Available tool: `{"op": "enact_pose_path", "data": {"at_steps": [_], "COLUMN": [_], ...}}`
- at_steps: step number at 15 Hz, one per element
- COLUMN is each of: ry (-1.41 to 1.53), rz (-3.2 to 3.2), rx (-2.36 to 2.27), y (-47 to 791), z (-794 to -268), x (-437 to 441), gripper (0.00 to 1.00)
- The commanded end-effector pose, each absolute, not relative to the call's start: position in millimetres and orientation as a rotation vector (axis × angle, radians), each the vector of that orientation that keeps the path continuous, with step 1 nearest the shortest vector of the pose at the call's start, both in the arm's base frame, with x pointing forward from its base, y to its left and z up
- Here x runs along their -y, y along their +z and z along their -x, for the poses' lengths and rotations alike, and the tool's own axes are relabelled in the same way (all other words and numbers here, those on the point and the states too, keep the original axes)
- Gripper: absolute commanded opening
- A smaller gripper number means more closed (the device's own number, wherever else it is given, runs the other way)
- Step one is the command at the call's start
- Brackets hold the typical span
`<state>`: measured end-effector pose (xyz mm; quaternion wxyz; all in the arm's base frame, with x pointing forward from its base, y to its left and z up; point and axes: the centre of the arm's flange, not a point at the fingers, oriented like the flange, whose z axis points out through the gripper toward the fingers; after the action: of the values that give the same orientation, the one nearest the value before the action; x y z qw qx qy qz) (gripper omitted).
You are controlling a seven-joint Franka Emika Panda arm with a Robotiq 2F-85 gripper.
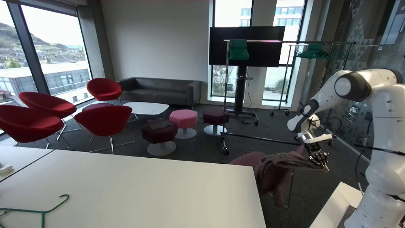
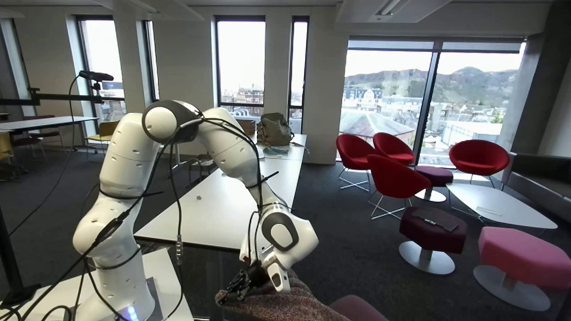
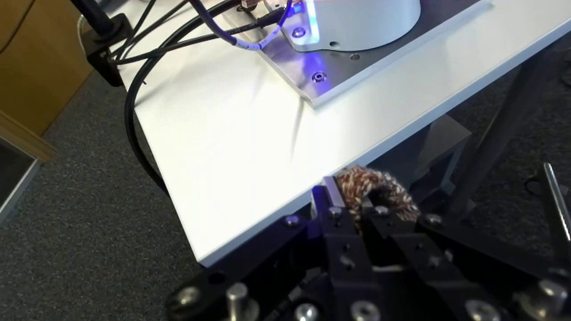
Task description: Put the cloth on the pick chair
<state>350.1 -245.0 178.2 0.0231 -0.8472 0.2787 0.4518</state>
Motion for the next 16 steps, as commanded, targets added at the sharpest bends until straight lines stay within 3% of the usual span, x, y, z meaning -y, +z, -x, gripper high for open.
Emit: {"op": "enact_pose_path", "data": {"at_steps": [1, 3, 4, 7, 8, 10, 16], "ry": [1.491, 1.494, 1.489, 1.481, 1.477, 1.464, 1.442], "rz": [2.495, 2.450, 2.435, 2.399, 2.389, 2.370, 2.354], "rx": [-0.862, -0.893, -0.898, -0.929, -0.923, -0.943, -0.976], "y": [168, 163, 162, 162, 162, 163, 165], "z": [-353, -356, -357, -360, -359, -359, -360], "x": [258, 261, 263, 267, 268, 271, 277], "gripper": [0.01, 0.01, 0.07, 0.00, 0.30, 0.39, 0.85]}}
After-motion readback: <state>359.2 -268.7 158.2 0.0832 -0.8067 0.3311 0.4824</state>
